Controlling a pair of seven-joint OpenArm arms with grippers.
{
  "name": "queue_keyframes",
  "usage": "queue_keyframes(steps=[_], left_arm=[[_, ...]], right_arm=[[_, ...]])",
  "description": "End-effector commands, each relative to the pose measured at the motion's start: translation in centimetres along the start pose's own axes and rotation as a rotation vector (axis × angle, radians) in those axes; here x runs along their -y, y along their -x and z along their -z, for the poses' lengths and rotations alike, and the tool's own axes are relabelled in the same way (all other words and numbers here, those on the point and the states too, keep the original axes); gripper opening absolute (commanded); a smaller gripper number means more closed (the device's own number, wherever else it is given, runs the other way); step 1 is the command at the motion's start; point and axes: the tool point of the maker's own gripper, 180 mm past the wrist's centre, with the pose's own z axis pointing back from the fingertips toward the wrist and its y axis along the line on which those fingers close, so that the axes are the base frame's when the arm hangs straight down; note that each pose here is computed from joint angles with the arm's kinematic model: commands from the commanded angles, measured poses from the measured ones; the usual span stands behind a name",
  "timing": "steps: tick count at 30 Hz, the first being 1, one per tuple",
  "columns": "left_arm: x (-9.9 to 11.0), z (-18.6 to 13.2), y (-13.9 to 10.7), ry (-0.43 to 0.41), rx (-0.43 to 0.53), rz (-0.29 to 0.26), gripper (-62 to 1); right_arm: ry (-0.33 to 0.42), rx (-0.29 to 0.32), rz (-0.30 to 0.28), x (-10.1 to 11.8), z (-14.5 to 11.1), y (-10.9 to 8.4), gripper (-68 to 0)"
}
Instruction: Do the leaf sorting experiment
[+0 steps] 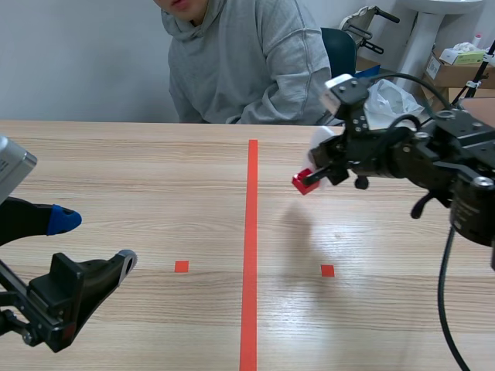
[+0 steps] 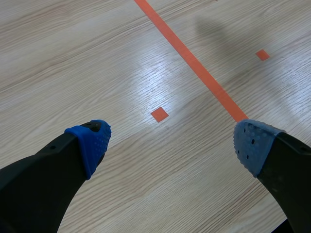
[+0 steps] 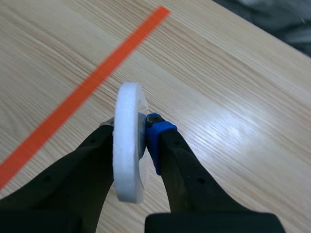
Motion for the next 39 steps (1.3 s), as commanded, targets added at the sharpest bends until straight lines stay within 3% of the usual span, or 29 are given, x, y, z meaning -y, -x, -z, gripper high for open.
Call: queue_keyframes(steps=[1, 4, 10, 17, 21, 28, 39], left_arm=[[0.3, -0.1, -1.1, 0.006, 0.036, 0.000, -6.7], [0.3, -0.1, -1.1, 0.006, 0.036, 0.000, -6.7], [0.3, -0.1, -1.1, 0.006, 0.036, 0.000, -6.7], [0.3, -0.1, -1.1, 0.007, 0.036, 0.001, -6.7], [0.3, -0.1, -1.1, 0.007, 0.035, 0.001, -6.7], [0.3, -0.1, -1.1, 0.007, 0.035, 0.001, -6.7], [0.3, -0.1, -1.1, 0.007, 0.035, 0.001, -6.7]], right_arm=[[0.055, 0.023, 0.031, 2.3, -1.0, -0.3, -66.3], [0.145, 0.029, 0.101, 5.8, -3.1, 0.8, -66.3], [0.333, 0.003, 0.164, 12.4, -8.0, 3.5, -66.3], [0.527, -0.050, 0.227, 17.4, -13.0, 6.8, -66.3], [0.607, -0.085, 0.279, 18.9, -14.9, 9.1, -66.3], [0.658, -0.125, 0.358, 19.6, -15.9, 12.8, -66.3], [0.731, -0.158, 0.389, 20.5, -17.3, 14.5, -66.2]])
